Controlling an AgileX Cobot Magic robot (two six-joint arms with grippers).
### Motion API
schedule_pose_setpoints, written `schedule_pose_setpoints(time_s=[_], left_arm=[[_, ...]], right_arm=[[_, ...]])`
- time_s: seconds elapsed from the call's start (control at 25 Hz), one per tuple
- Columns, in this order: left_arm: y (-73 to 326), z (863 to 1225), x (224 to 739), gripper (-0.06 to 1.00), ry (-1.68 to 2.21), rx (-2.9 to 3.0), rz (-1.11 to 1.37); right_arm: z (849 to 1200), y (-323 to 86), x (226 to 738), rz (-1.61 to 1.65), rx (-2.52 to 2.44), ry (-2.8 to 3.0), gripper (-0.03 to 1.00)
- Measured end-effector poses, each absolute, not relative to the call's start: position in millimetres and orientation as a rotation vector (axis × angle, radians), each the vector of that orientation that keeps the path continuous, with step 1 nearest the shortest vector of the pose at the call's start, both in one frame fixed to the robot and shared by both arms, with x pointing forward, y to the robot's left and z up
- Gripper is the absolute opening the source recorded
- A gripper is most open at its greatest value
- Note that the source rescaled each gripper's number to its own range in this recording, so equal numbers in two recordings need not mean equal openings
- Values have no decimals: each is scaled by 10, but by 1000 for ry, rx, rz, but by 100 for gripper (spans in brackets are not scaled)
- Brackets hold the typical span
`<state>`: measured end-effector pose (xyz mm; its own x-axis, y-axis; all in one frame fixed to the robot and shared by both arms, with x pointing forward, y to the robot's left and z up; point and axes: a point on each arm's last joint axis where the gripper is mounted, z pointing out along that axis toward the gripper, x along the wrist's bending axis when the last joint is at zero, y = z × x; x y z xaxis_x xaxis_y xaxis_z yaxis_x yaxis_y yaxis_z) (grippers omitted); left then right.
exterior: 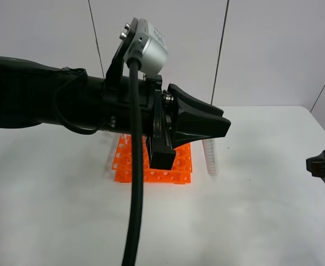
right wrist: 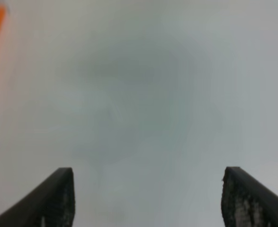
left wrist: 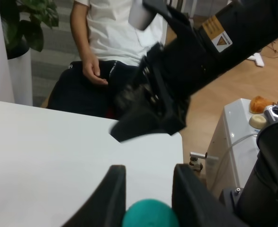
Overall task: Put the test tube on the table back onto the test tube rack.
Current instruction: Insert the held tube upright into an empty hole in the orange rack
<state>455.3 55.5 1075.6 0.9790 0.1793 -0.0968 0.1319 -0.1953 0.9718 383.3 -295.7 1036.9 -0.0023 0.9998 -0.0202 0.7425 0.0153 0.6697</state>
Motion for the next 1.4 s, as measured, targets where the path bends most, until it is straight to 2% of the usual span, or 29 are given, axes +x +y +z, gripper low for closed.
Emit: schedule_pose_setpoints(time_s=[0.36, 0.88, 1.4], left_arm=[[554, 10759, 4548, 0, 228, 1770, 37], [554, 10759, 4547, 0, 230, 1770, 34], [554, 10759, 4547, 0, 230, 1770, 34]], right_arm=[[10500, -2991, 3615, 246, 2052, 2029, 85], [10510, -2999, 3594, 222, 2042, 2045, 85], [10706, -2987, 3134, 532, 1931, 1880, 85]])
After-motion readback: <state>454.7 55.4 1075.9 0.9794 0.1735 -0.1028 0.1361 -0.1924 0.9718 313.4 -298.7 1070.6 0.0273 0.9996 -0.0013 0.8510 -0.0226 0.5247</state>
